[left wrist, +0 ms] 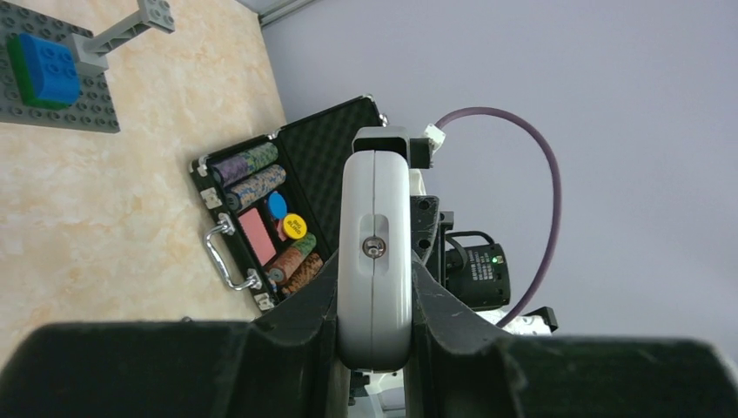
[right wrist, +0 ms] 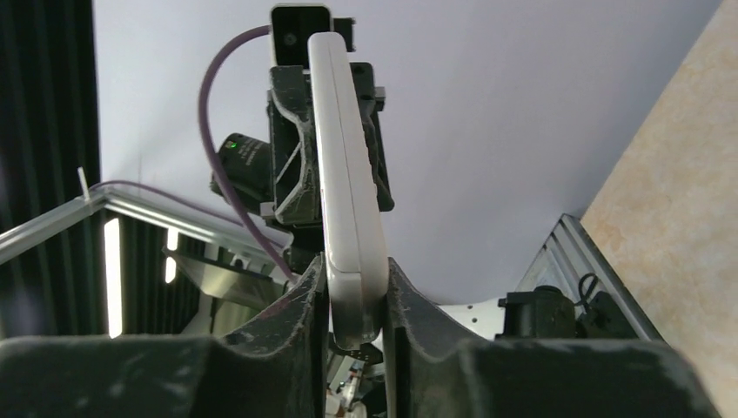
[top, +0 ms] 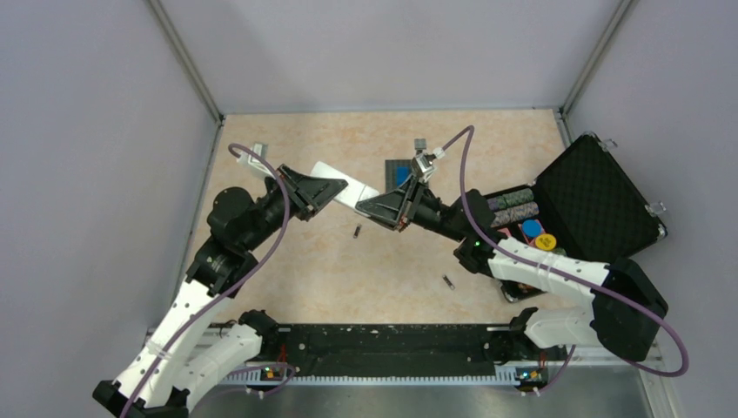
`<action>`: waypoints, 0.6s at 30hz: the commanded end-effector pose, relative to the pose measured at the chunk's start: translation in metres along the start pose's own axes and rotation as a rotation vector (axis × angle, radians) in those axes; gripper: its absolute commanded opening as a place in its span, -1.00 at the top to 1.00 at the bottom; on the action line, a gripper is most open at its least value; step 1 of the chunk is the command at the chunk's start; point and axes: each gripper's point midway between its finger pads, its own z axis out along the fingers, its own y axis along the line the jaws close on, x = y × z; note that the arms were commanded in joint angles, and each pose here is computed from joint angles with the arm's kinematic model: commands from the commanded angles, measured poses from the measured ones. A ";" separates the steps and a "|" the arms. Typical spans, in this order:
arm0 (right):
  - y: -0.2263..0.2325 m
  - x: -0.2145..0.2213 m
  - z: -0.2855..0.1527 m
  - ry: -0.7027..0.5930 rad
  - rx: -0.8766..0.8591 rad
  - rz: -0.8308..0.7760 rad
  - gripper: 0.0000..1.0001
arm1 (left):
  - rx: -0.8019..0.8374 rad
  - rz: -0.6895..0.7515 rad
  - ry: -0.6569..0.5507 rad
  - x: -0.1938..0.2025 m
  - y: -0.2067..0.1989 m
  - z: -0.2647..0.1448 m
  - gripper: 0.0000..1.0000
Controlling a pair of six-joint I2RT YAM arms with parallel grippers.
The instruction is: Load the batteries into the remote control
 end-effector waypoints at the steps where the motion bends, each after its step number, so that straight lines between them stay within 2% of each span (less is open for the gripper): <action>1: -0.008 -0.006 0.001 -0.004 0.089 -0.087 0.50 | 0.002 0.127 -0.095 -0.025 -0.014 -0.005 1.00; 6: -0.022 -0.015 0.003 -0.029 0.195 -0.116 0.20 | -0.014 0.135 -0.054 -0.018 -0.007 -0.002 1.00; 8: -0.030 -0.015 0.002 -0.034 0.225 -0.106 0.15 | -0.020 0.141 -0.053 -0.018 -0.006 -0.001 1.00; 11: -0.044 -0.015 -0.003 -0.045 0.267 -0.085 0.15 | -0.040 0.160 -0.052 -0.019 -0.002 -0.001 1.00; 18: -0.054 -0.014 -0.010 -0.059 0.295 -0.079 0.39 | -0.059 0.194 -0.024 -0.017 0.002 0.001 1.00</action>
